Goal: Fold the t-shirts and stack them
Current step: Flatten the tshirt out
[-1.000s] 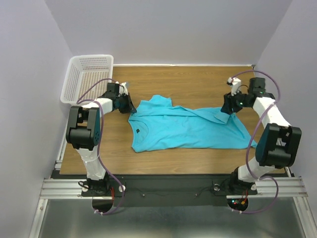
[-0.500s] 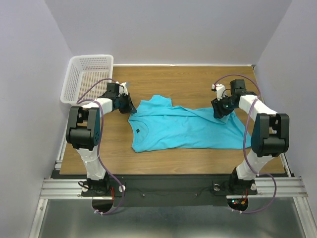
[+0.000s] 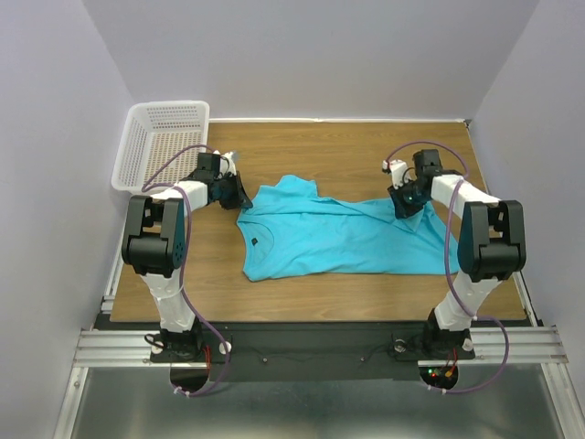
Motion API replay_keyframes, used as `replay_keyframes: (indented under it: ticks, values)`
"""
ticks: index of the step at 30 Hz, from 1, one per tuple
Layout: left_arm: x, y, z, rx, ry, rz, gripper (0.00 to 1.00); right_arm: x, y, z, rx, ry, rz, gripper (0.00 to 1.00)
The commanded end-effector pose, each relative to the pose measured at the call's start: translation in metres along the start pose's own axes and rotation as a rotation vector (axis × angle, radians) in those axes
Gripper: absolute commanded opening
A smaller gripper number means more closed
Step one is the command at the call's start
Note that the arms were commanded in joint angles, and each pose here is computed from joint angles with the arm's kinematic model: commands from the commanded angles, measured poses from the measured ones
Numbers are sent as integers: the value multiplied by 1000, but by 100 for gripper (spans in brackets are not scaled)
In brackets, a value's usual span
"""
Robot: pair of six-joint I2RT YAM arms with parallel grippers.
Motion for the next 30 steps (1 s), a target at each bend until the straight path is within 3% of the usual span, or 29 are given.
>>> replay_keyframes:
  ticks: [1, 5, 10, 17, 30]
  values:
    - [-9, -4, 9, 29, -37, -16, 0, -16, -9, 33, 1, -108, -91, 1]
    - [-10, -5, 10, 30, -39, -19, 0, -43, -15, 56, 61, -222, -141, 1]
    - [-11, -5, 12, 32, -45, -17, 0, -85, -44, 83, 281, -407, -182, 1]
    - [-16, -2, 19, 25, -68, -11, 0, -103, -74, 83, 531, -489, -149, 1]
    - [-22, -6, 36, 26, -120, -76, 0, -72, -66, 58, 415, -388, -35, 0]
Point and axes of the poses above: each gripper's point midway between its finger pads, its own x axis out along the fingers, its own y axis along the line the jaws close on, z = x × y, the point moved 4 cm from there along -x, back along the fingers, and after that the axes turned 15 degrees about x, right-handed, at the moved point
